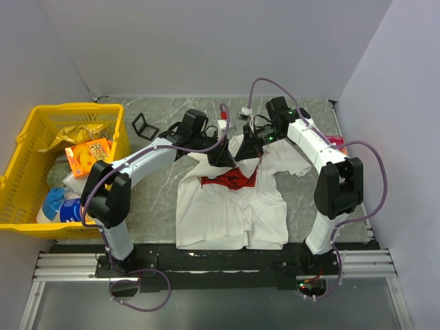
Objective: Remove the brooch from the garment
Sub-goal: Close the brooch.
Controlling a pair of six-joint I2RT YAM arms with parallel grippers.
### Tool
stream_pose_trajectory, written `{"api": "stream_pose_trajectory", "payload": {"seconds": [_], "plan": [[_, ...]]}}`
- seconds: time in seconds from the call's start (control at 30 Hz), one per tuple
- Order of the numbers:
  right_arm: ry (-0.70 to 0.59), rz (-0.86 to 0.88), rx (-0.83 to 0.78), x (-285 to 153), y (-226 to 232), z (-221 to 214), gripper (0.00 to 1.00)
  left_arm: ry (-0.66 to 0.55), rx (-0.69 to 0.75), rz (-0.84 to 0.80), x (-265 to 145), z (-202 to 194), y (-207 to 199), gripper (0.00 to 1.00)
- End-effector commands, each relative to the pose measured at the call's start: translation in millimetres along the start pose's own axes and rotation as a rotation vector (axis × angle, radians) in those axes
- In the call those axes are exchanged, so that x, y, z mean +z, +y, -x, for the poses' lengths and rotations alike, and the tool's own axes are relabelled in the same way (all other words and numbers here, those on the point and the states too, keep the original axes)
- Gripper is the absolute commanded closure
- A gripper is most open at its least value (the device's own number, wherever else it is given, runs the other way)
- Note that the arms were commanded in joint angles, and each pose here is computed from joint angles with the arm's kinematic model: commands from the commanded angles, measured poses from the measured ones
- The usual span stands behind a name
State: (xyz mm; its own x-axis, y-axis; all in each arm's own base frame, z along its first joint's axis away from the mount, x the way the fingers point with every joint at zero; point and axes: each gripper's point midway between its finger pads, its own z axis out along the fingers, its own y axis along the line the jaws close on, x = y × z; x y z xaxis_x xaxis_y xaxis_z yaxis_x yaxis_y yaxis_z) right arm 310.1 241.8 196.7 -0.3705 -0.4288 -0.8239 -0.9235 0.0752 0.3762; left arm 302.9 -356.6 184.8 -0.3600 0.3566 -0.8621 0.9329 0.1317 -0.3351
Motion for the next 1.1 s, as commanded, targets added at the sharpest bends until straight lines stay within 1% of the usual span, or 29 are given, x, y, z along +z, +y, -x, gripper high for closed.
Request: {"api": "stream_pose_trajectory", "payload": {"seconds": [0.0,0.53,0.73,1.07], "plan": [[-0.026,0.031,-0.022,0.0,10.0,14.0,1.0,-0.025,0.032,0.028,-0.1,5.8,9.3,0.75],[-0.017,0.032,-0.028,2.0,10.0,12.7,1.0,-0.025,0.032,0.034,-0.5,6.0,10.8,0.75],[-0.02,0.033,-0.031,1.3,11.6,14.0,1.0,-0.025,0.025,0.049,-0.2,4.8,14.5,0.79],[-0.018,0.035,-0.027,2.1,10.3,13.1,1.0,-0.028,0.018,0.058,0.1,4.6,17.1,0.79]]}}
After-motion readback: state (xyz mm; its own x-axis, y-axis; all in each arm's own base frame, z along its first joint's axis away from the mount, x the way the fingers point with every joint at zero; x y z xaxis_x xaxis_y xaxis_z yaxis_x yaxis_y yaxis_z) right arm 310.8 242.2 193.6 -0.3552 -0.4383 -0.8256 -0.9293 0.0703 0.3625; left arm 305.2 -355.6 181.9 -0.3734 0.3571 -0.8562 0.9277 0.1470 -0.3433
